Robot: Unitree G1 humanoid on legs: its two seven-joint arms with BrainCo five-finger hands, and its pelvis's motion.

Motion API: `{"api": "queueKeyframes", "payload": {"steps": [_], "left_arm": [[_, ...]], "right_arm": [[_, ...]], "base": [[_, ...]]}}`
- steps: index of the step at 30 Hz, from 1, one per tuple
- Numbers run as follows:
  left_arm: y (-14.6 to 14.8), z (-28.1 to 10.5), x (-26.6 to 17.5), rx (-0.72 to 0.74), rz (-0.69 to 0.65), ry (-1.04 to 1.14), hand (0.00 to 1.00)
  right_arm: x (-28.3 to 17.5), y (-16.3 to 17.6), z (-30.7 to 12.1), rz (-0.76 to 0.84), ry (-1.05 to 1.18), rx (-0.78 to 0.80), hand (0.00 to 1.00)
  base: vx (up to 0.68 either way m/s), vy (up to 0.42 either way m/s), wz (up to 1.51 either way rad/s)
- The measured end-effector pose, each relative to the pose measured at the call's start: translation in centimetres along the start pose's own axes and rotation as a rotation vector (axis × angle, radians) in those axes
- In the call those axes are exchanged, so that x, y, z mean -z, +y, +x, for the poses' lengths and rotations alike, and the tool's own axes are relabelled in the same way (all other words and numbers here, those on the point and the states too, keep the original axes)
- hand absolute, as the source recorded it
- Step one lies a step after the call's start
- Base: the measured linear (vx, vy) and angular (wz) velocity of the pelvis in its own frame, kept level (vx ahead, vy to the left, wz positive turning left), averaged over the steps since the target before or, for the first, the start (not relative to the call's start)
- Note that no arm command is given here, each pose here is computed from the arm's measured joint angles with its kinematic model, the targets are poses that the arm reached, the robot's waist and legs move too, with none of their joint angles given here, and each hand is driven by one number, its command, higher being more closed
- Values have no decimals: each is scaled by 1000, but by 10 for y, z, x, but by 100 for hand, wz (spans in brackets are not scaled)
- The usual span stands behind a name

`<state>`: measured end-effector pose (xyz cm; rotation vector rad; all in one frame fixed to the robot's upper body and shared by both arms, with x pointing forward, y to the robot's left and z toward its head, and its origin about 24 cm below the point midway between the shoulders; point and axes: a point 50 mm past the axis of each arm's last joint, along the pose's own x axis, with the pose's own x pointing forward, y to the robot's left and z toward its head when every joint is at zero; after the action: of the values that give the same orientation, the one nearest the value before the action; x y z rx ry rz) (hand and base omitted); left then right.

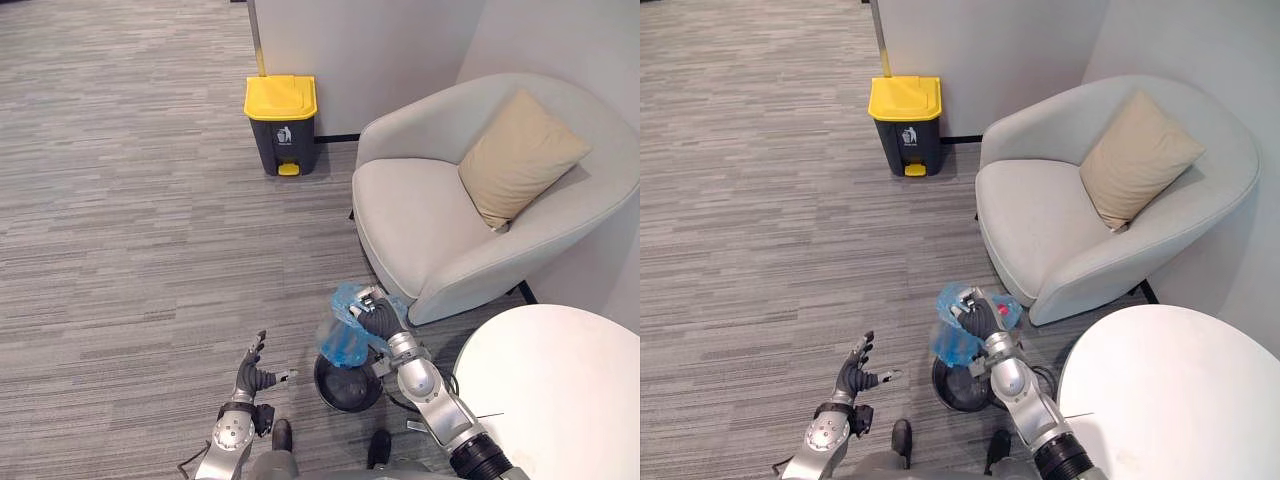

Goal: Gather rubbish on tea table into small bin, then transfer packed bag to large trash can.

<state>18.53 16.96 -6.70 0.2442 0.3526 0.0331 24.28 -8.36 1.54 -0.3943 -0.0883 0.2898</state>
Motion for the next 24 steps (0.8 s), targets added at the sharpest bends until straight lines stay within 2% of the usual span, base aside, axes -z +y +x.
{"api": "queueKeyframes", "payload": {"steps": [6,13,24], "left_arm": [[-8,6,-38,63,81,-192,0],[-30,15,-71,159,167,-336,0],[-46,21,-91,222,297,-438,0]], "right_arm": [[-16,-13,1,29,-79,-24,100],[-34,-5,11,108,-148,-118,100],[-59,-1,17,233,-235,-184,100]], "base": [[5,5,-5],[-10,3,-8],[-4,1,-6]]}}
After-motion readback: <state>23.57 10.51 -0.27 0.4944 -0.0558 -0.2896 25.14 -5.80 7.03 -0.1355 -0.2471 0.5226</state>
